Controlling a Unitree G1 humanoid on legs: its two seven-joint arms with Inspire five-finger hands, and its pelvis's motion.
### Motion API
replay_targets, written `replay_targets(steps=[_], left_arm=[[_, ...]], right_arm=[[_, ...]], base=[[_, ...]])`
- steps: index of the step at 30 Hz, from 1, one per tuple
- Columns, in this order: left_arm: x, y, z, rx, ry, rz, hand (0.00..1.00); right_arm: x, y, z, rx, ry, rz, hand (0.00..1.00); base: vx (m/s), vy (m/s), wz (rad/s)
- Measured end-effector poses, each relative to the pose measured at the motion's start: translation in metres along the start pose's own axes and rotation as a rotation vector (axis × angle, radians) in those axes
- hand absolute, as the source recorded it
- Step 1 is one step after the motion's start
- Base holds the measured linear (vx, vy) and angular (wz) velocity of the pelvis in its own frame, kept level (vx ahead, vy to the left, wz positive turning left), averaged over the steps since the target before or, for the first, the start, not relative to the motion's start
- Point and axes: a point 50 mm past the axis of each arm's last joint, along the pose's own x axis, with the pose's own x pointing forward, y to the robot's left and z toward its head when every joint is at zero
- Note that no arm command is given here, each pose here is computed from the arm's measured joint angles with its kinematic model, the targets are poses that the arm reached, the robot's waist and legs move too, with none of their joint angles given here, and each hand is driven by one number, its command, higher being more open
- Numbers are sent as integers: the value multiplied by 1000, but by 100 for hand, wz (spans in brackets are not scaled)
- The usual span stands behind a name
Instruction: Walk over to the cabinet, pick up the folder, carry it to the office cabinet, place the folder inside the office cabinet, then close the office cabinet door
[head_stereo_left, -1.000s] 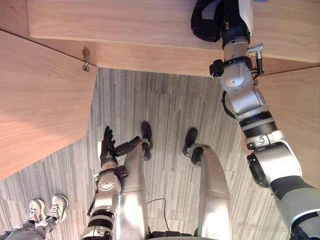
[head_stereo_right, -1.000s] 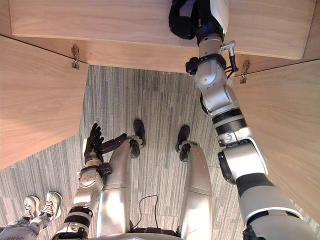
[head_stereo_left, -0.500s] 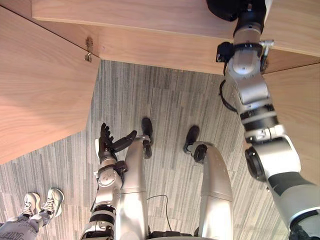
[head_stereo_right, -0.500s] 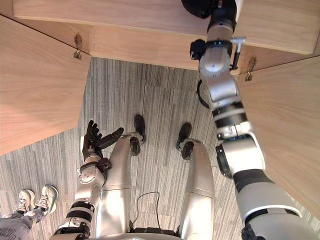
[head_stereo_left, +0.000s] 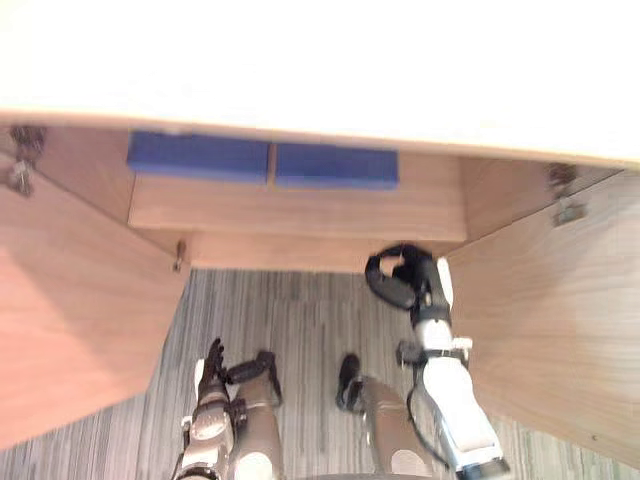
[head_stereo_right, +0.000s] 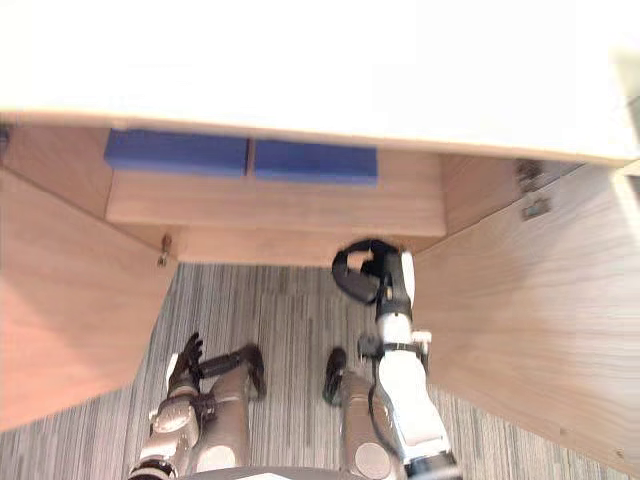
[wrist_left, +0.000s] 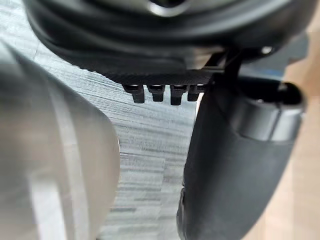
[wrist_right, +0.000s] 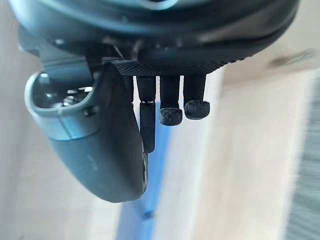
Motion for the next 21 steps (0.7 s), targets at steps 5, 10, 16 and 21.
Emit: replay_targets(steps=[5,10,16,21], left_arm=[[-9,4,-27,67,95,-6,100],[-16,7,-46,92,161,-14,100],[-22,5,-59,79,214,-11,100],[-26,11,-66,46,237,24,100]], right_arm=[[-36,-27,-95,-17,466,-114,100],[-65,-47,-132,26,690,-237,100],[-85,-74,-144,196,756,-463,100],[-100,-120,-125,405,585,-758,100]], base=[[148,47,-47],[48,25,-40],[-67,4,-36],[-106,-1,-52]])
